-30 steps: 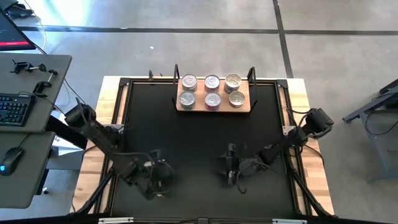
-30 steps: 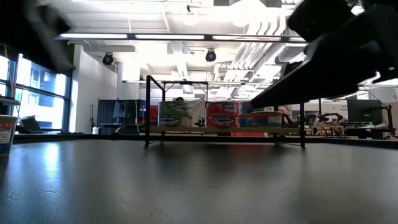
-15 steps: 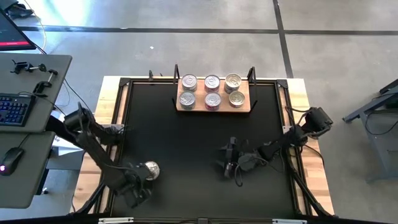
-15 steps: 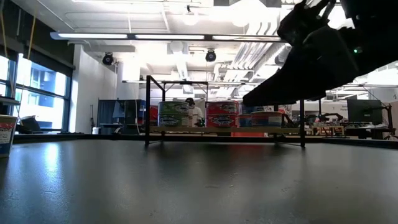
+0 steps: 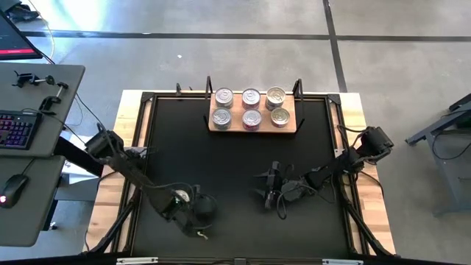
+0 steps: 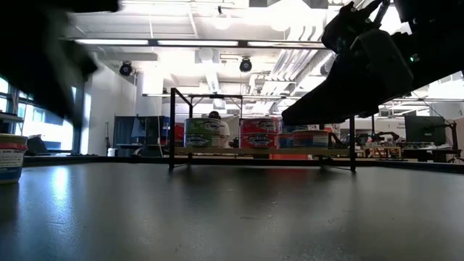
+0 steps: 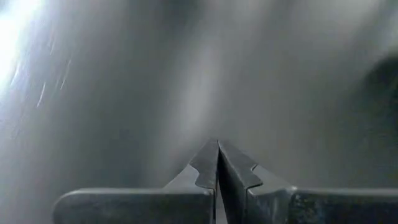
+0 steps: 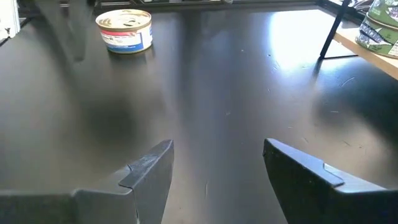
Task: Stack canned seafood by type on shelf
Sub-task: Stack the blue tuna can on top of the blue tuna can on the shelf
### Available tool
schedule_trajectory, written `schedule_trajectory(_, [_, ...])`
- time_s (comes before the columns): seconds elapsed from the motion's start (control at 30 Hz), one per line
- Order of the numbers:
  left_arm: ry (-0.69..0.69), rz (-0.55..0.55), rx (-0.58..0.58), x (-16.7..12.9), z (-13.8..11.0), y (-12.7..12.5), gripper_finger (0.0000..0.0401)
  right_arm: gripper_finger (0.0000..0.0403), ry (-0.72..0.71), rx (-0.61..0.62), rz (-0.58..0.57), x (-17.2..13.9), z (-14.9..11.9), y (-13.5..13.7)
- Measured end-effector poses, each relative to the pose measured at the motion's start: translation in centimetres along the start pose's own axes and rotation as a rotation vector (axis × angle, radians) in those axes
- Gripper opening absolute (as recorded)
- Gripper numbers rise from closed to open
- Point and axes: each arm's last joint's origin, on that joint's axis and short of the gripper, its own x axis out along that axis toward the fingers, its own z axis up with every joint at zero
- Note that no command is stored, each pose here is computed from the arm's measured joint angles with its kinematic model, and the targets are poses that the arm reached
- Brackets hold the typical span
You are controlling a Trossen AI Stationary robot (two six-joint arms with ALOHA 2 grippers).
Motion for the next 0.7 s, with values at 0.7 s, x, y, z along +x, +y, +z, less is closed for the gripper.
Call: schedule_trajectory(0.7, [0.627,0.374,-0.336,-4.2,-10.6,2.3,0.0000,0.0240,0.001,-0.007,0.000,0.0,0.0,0.0])
